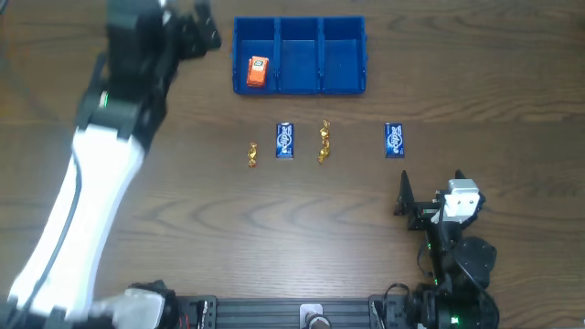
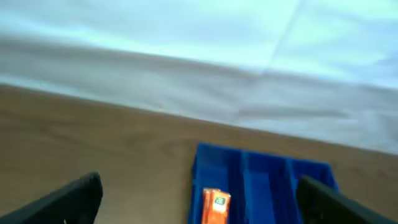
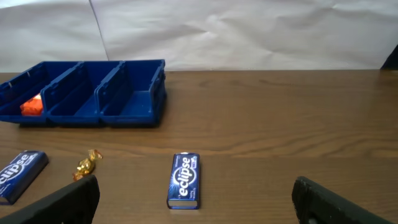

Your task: Sort Candies Into Trays

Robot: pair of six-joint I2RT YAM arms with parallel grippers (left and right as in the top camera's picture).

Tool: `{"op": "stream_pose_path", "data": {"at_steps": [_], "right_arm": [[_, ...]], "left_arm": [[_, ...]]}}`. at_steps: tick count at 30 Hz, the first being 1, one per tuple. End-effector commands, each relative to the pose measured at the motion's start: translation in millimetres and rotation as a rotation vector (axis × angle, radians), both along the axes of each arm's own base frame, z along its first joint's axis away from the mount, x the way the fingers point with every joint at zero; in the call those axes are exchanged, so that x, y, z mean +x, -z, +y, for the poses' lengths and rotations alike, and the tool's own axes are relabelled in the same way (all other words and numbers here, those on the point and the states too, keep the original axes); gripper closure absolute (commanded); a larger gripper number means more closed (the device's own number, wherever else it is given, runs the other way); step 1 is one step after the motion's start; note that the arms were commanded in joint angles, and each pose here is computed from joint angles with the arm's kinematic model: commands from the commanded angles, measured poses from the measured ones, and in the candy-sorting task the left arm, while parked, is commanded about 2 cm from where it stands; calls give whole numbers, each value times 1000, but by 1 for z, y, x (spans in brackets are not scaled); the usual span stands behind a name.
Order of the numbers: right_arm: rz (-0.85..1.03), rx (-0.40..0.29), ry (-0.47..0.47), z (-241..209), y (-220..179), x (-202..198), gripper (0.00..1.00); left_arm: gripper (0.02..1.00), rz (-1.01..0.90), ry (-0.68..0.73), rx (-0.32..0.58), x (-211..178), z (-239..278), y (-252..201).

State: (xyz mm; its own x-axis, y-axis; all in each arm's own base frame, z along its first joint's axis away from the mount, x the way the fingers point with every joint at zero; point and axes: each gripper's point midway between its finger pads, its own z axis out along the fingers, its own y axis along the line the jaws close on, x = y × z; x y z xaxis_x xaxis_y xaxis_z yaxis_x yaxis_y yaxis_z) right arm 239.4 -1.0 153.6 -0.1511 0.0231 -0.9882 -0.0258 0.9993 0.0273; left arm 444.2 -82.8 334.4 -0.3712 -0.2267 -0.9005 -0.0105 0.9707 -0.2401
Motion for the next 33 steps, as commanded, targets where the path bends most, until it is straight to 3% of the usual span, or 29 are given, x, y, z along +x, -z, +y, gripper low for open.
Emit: {"op": "stream_pose_path", "data": {"at_steps": [1, 7, 14, 24, 33], "right_arm": [[1, -11, -1, 0, 1, 0, 3], [1, -11, -1, 0, 1, 0, 3], [0, -11, -1, 0, 1, 0, 3], [0, -11, -1, 0, 1, 0, 3], [1, -11, -1, 0, 1, 0, 3]], "left_arm": [[18, -151, 9, 95, -64, 21, 7], [18, -281, -20, 163, -128, 53, 25], [31, -337, -76, 165, -175, 78, 73], [20, -489, 3, 147, -196, 70, 129], [20, -329, 61, 137, -199, 66, 174]]}}
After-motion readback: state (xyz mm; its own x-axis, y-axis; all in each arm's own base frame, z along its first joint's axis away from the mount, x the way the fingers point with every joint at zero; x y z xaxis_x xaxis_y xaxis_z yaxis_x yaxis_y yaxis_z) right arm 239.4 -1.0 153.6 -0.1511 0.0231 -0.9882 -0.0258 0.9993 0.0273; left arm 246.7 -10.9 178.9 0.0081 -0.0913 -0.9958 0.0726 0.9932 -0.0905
